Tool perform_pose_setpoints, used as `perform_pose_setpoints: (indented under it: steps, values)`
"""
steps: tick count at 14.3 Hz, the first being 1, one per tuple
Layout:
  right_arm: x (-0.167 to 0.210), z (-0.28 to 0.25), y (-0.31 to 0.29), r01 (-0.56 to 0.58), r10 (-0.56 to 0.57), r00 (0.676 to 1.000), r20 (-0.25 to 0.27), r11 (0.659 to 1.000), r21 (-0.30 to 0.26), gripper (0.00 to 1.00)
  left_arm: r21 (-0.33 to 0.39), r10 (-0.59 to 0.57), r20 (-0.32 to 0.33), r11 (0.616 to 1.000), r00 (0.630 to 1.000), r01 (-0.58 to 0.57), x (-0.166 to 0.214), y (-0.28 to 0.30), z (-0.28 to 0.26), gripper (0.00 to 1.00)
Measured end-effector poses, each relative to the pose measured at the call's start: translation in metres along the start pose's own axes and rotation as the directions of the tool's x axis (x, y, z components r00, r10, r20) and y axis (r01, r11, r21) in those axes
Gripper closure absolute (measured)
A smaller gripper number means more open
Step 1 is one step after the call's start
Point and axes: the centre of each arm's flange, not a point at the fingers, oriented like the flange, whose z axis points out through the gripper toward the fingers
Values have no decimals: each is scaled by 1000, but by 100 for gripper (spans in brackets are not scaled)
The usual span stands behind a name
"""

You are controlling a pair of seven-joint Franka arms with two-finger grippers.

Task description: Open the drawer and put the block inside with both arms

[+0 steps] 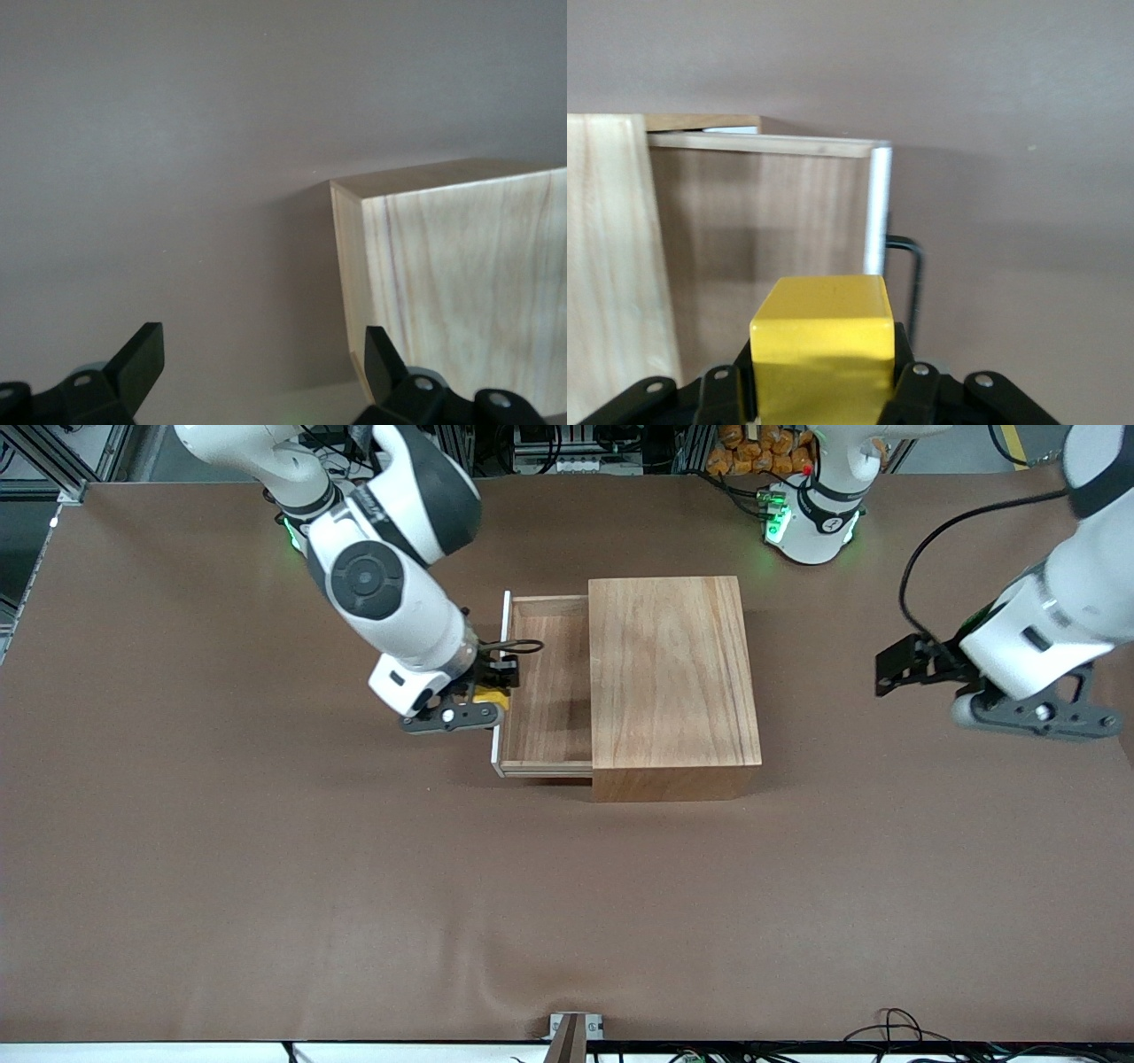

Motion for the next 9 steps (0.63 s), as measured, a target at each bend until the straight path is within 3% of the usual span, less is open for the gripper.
perform_pose_setpoints:
  steps: [5,9]
  values:
    - [-29,100,-45,-22,22,998,-64,1000,-8,44,21,13,43,1000,999,-14,-48,-13,-30,0]
    - [-38,120,-45,-53,52,996,-65,999,-11,44,35,-3,37,999,999,2,-78,-16,-50,0]
